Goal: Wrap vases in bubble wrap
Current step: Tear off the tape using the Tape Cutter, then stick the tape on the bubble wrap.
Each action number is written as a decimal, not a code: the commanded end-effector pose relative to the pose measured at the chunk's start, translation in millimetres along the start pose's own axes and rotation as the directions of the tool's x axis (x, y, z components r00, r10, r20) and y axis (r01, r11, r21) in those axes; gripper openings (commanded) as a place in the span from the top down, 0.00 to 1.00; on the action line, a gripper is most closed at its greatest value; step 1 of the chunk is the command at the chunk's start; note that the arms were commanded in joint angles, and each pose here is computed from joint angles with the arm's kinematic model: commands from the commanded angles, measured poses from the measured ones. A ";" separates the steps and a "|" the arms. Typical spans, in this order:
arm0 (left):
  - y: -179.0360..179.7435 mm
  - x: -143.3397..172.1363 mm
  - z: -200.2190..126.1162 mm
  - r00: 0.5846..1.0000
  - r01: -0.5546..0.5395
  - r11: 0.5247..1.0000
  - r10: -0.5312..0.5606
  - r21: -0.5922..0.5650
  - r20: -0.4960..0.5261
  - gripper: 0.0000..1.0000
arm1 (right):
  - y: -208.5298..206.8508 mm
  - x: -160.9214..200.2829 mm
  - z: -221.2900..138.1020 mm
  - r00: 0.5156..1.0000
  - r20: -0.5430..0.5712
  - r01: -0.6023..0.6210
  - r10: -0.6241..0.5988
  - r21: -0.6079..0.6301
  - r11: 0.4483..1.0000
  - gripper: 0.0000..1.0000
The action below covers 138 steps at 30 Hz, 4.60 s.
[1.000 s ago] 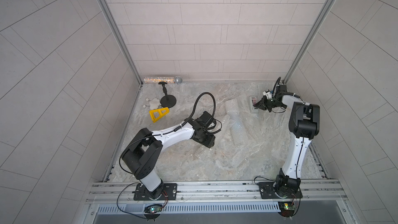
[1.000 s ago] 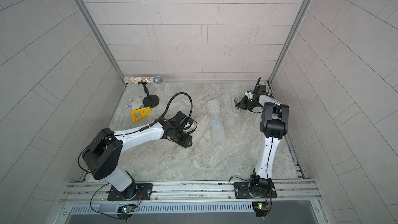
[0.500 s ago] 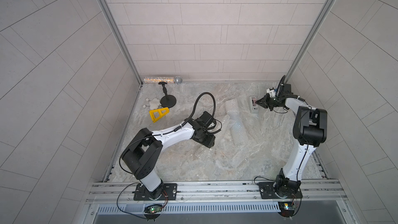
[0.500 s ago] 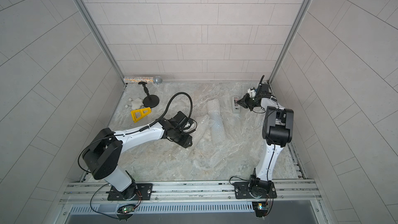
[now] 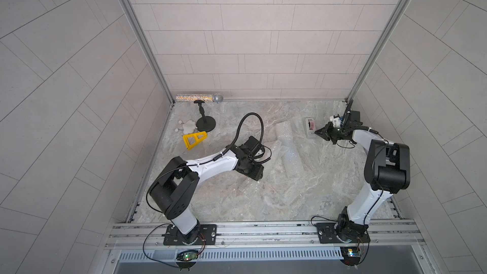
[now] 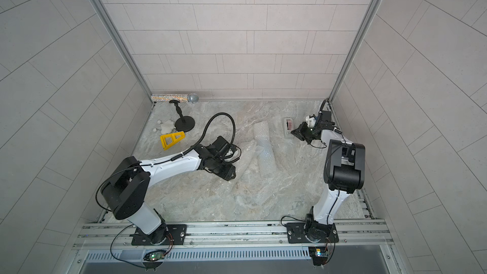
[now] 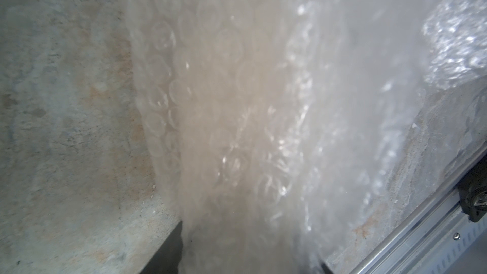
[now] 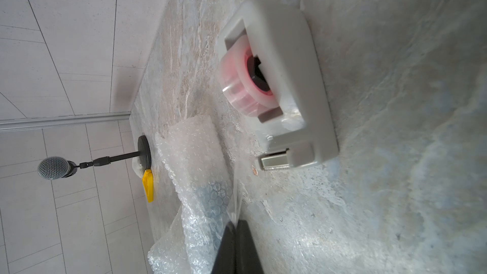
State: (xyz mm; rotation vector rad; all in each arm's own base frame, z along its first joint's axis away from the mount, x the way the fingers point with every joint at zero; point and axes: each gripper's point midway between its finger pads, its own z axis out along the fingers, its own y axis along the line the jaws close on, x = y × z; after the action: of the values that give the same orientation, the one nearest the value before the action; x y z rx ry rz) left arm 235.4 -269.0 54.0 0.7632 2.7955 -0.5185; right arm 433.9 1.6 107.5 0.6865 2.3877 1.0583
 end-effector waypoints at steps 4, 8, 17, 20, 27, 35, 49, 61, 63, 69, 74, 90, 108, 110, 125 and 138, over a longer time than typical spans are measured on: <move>5.5 6.5 15.3 1.000 0.010 1.000 -0.010 -0.008 -0.023 0.65 | -6.7 20.4 -10.7 1.000 0.003 -0.007 0.007 0.013 1.000 1.00; 6.0 7.5 17.3 1.000 0.013 1.000 -0.013 -0.007 -0.026 0.65 | -21.1 37.7 -5.7 0.999 -0.036 -0.018 0.020 0.044 0.999 1.00; 5.7 7.9 18.2 1.000 0.011 1.000 -0.011 -0.005 -0.029 0.65 | -50.4 57.1 -4.4 0.998 -0.061 -0.011 0.020 0.138 0.990 1.00; 5.7 7.5 19.9 0.999 0.012 1.000 -0.012 -0.004 -0.030 0.65 | -57.8 61.8 5.4 0.996 -0.076 -0.031 0.041 0.129 0.991 1.00; 5.6 8.7 21.6 0.999 0.020 1.000 -0.020 0.000 -0.035 0.65 | -80.5 47.8 14.4 0.998 -0.047 -0.018 0.028 0.217 0.976 1.00; 6.4 9.3 24.1 0.999 0.020 1.000 -0.020 -0.004 -0.047 0.66 | -98.4 40.1 17.8 1.000 -0.007 -0.023 0.026 0.286 0.958 1.00; 5.6 9.7 27.6 0.998 0.016 1.000 -0.016 0.004 -0.054 0.67 | -119.1 44.2 -7.5 0.999 -0.012 0.048 -0.048 0.460 0.887 1.00; 3.9 14.4 24.6 0.999 0.026 0.999 -0.025 0.019 -0.045 0.67 | 1.5 43.7 -52.4 0.975 0.053 0.191 -0.215 0.283 0.940 1.00; 3.5 16.6 24.5 0.999 0.027 0.999 -0.026 0.025 -0.045 0.67 | 27.5 64.4 -48.4 0.971 0.017 0.230 -0.238 0.198 0.953 1.00; 5.1 23.8 22.2 0.998 0.036 0.999 -0.035 0.020 -0.055 0.68 | 93.4 145.7 -37.6 0.921 -0.128 0.371 -0.368 0.000 0.929 1.00; 4.6 28.6 18.4 0.998 0.048 0.998 -0.047 0.027 -0.046 0.69 | 121.1 208.4 -20.2 0.880 -0.236 0.396 -0.411 -0.113 0.911 1.00; 3.7 34.8 16.7 0.998 0.054 0.997 -0.053 0.046 -0.025 0.69 | 116.8 274.2 53.5 0.857 -0.345 0.368 -0.383 -0.111 0.923 1.00; -0.9 26.8 16.8 0.999 0.032 0.997 -0.031 0.064 -0.016 0.51 | 104.4 271.3 89.2 0.852 -0.369 0.372 -0.372 -0.073 0.925 1.00; -2.8 24.5 16.5 1.000 0.030 0.997 -0.030 0.074 -0.009 0.46 | 104.1 270.4 91.5 0.852 -0.366 0.376 -0.374 -0.069 0.924 1.00; -8.9 -3.6 -4.4 0.995 0.030 0.994 -0.041 0.110 0.094 0.16 | 87.3 273.7 96.1 0.842 -0.388 0.396 -0.376 -0.032 0.918 1.00; -7.4 -45.6 -39.6 0.948 -0.002 0.997 -0.023 0.076 0.317 0.10 | 93.4 273.7 94.7 0.844 -0.377 0.392 -0.381 -0.050 0.919 1.00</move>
State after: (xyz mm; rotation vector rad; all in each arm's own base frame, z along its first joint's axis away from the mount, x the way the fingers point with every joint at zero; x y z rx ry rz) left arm 250.2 -279.9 85.2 0.6510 2.5921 -0.7010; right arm 297.8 276.9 82.4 -0.0495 2.6828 1.1125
